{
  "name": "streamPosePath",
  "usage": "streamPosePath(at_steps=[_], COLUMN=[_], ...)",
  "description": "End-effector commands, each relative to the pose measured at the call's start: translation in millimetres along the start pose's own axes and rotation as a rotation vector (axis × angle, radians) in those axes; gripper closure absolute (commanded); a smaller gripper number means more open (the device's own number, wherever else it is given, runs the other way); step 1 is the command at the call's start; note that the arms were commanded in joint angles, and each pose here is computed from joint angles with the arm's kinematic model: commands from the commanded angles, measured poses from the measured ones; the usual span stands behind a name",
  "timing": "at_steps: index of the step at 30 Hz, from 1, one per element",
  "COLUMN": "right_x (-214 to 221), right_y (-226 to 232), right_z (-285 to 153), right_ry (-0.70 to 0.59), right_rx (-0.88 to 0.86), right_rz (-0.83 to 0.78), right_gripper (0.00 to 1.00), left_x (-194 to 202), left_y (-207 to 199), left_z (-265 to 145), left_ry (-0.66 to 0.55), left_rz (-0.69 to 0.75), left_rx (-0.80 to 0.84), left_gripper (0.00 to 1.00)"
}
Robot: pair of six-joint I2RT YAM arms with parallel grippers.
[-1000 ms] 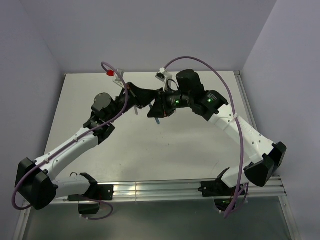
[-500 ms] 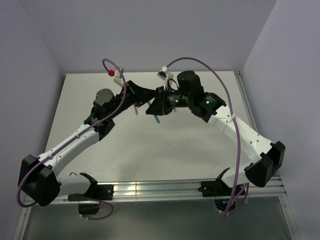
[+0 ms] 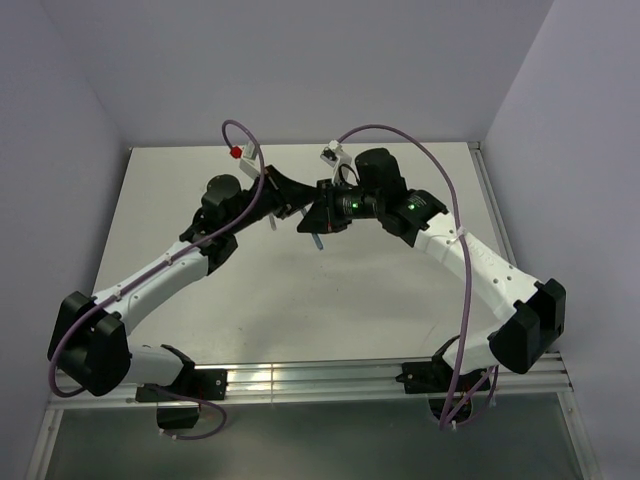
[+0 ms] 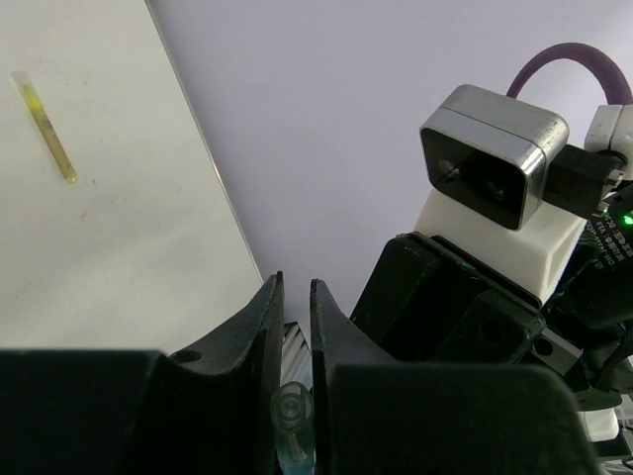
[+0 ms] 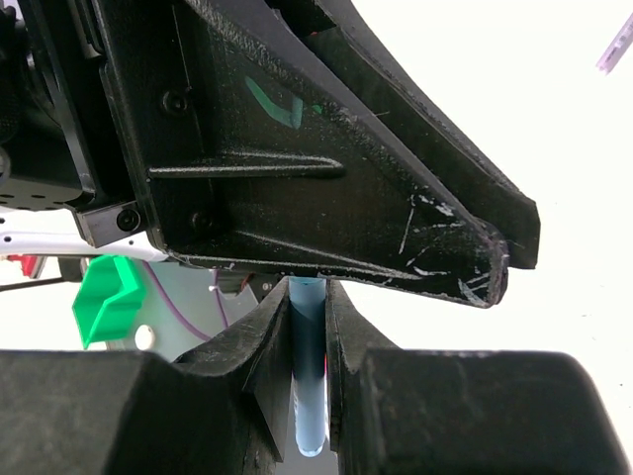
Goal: Insert the pens into the pen caps
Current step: Press the pen cap onto the pen.
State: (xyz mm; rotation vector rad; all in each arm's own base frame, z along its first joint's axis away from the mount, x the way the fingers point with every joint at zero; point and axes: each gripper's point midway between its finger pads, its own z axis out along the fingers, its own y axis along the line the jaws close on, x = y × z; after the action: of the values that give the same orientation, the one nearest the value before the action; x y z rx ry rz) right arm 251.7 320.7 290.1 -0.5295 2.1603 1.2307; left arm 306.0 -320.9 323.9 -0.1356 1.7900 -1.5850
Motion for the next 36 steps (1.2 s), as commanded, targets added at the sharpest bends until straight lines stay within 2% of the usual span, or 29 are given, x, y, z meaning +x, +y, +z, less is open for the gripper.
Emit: streamPosePath(at_steps=[1,9,15,26,30,36], right_x=[-64.4,-45.0,-37.8,-18.2,-12.7,-0.4], right_y=[19.6,11.1,9.2,1.7,-1.8,-3.1], right_z=[-18.5,-11.9,-11.0,-7.3,-9.3,-10.2], right_ry=[-0.255,-0.203,-0.187,-0.141,-0.138,-0.113], right_rx=[-0.046,-0.052,-0.059,-0.066,-0.051,-0.066], right_rz=[-0.121,-0.084,-0.081,-0.059,-0.056,-0.05], right_gripper=[0.85,0.76,0.65,0.57,0.52,0.49], left_x=[43.2,45.0,42.1,35.0,31.7,28.4], left_y=[26.9,37.8,41.6,45.6,46.9,47.8], left_z=[-6.0,-6.2,-5.8,-5.0,-6.0,-8.2], left_ry=[0.172,0.165,0.156,0.137,0.131,0.126], left_rz=[-0.058,-0.076,-0.082,-0.076,-0.066,-0.051], left_rx=[-0.081,-0.107,-0.117,-0.124,-0.13,-0.133], left_gripper=[1.0,1.0,1.0,1.0,1.0,1.0])
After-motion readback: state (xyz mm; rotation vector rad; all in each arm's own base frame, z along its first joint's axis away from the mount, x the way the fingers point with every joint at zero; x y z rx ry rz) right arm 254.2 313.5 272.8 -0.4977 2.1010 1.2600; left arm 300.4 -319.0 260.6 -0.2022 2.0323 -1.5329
